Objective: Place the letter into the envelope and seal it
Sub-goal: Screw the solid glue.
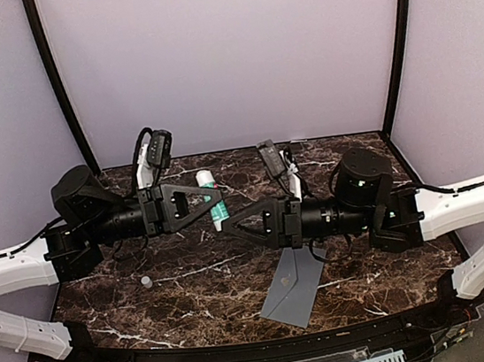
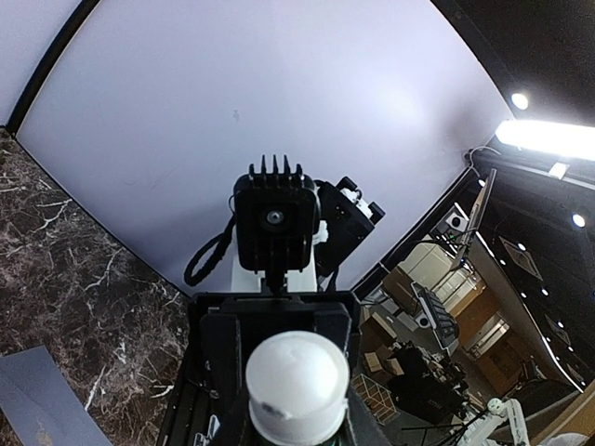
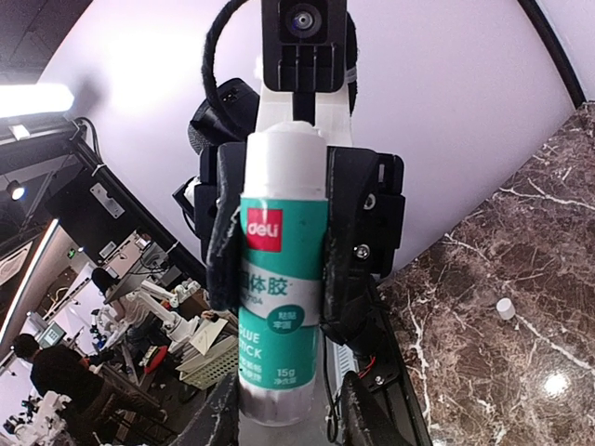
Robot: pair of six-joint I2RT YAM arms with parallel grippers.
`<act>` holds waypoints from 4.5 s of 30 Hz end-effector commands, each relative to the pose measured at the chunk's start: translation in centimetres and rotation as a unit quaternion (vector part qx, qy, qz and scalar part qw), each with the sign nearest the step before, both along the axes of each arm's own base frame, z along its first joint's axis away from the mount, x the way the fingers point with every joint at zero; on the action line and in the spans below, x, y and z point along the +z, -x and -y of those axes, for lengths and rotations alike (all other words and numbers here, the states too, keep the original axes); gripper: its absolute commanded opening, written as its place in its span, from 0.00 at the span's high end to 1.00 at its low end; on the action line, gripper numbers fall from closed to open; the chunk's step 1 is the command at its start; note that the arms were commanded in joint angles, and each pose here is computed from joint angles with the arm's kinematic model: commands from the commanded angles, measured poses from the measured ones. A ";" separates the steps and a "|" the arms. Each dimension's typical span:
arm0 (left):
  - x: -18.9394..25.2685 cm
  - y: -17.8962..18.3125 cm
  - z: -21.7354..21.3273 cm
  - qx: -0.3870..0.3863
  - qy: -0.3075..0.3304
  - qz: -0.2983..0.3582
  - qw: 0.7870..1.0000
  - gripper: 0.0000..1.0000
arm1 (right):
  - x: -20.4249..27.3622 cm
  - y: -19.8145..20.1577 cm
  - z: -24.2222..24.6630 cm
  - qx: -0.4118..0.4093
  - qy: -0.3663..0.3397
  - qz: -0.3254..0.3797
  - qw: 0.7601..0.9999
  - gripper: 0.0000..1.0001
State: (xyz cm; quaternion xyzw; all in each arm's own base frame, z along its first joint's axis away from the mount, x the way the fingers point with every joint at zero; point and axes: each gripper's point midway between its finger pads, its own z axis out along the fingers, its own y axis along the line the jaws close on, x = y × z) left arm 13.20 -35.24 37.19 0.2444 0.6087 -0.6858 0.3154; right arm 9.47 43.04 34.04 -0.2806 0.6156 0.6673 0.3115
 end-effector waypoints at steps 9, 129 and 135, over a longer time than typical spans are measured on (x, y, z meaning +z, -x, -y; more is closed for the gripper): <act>0.5 0.2 0.2 -0.009 0.000 0.021 1.000 1.00 | 1.9 0.9 -0.5 0.025 -0.034 0.008 0.999 0.78; -6.2 -4.5 -1.0 0.163 -0.122 -0.014 0.979 1.00 | -4.1 -8.3 -1.5 -0.204 0.249 0.034 0.946 0.93; -8.7 -6.0 -1.1 0.208 -0.142 -0.068 0.965 1.00 | -6.3 -10.4 -3.0 -0.254 0.338 0.066 0.904 0.95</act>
